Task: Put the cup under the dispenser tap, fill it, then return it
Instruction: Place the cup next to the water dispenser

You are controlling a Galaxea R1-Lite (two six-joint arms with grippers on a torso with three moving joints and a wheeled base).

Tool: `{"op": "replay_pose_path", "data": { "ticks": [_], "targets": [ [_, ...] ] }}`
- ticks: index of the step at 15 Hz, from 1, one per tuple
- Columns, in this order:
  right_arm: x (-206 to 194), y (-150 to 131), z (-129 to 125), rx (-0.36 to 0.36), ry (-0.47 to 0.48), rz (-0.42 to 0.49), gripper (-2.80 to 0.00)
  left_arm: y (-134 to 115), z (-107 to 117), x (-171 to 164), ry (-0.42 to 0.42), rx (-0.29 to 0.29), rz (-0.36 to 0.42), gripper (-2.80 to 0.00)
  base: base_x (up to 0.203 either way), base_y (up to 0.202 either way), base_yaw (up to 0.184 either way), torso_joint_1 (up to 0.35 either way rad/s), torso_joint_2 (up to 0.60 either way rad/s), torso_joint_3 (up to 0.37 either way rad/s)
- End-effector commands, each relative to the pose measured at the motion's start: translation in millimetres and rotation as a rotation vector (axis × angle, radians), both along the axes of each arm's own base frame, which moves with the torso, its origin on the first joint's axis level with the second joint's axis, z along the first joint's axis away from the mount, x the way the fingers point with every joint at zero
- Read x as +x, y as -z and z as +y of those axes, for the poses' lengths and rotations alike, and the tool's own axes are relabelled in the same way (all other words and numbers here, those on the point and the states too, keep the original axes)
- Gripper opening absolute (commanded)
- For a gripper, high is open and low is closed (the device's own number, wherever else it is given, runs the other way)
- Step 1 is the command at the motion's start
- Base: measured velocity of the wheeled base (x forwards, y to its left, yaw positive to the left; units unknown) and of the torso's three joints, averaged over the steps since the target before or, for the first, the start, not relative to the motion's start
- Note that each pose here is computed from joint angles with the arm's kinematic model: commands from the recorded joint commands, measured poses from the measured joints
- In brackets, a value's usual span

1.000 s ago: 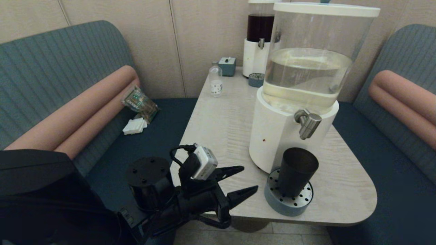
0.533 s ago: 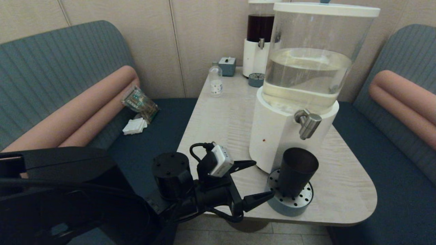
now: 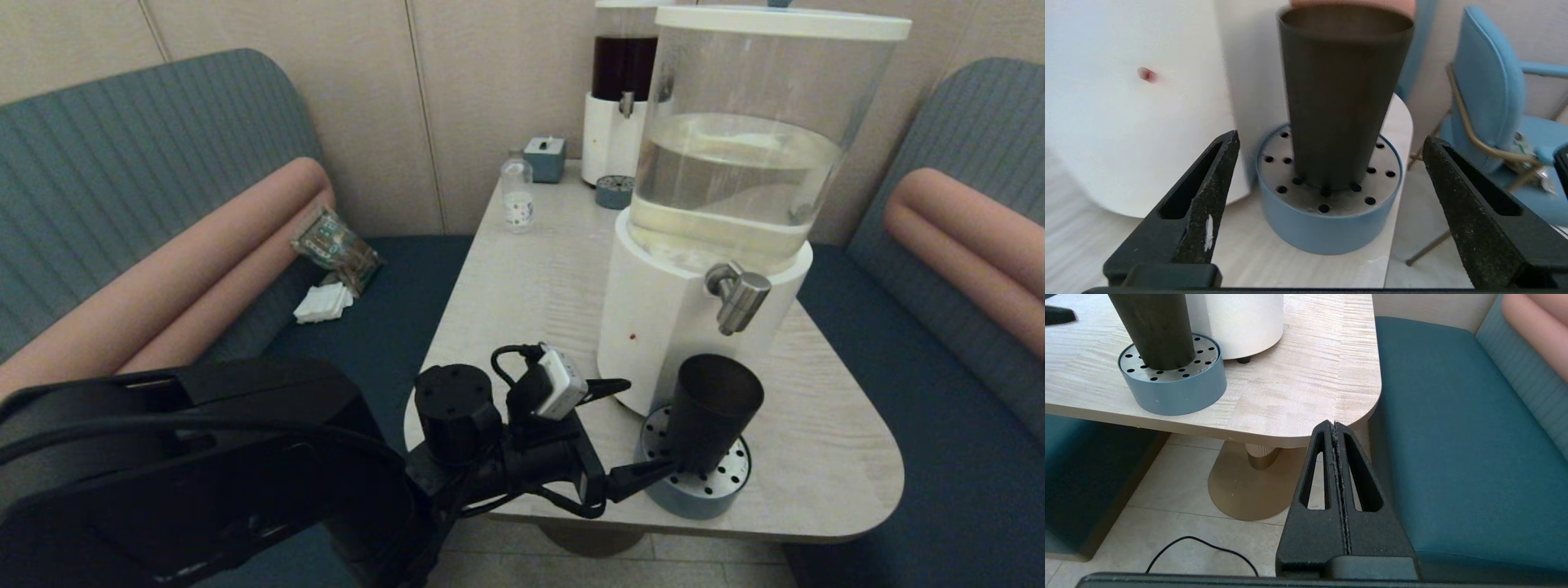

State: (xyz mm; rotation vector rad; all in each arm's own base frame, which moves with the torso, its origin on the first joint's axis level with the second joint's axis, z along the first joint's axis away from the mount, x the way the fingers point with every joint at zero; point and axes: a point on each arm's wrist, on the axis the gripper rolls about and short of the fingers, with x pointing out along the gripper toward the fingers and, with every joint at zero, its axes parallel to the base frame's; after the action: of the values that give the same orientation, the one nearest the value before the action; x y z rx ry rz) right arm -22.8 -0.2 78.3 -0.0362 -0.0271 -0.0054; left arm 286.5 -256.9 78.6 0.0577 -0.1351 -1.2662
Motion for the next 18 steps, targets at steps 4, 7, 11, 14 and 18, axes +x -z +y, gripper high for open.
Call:
{"op": "replay_pose_path", "data": {
  "ticks": [4,7,11,14,18],
  "targets": [
    [1,3,0,0.000,0.001,0.010,-2.80,11,-15,12,0.026,-0.013,-0.018,0.00,0.000,0.000,0.000,0.000,0.00,0.000],
    [1,3,0,0.000,0.000,0.010,-2.80,12,-19,16,0.036,-0.023,-0.029,0.00,0.000,0.000,0.000,0.000,0.00,0.000],
    [1,3,0,0.000,0.000,0.010,-2.80,20,-28,20,0.049,-0.025,-0.032,0.00,0.000,0.000,0.000,0.000,0.00,0.000],
    [1,3,0,0.000,0.001,0.010,-2.80,20,-36,21,0.062,-0.037,-0.042,0.00,0.000,0.000,0.000,0.000,0.00,0.000],
    [1,3,0,0.000,0.000,0.010,-2.80,21,-46,22,0.084,-0.052,-0.058,0.00,0.000,0.000,0.000,0.000,0.00,0.000]
  ]
}}
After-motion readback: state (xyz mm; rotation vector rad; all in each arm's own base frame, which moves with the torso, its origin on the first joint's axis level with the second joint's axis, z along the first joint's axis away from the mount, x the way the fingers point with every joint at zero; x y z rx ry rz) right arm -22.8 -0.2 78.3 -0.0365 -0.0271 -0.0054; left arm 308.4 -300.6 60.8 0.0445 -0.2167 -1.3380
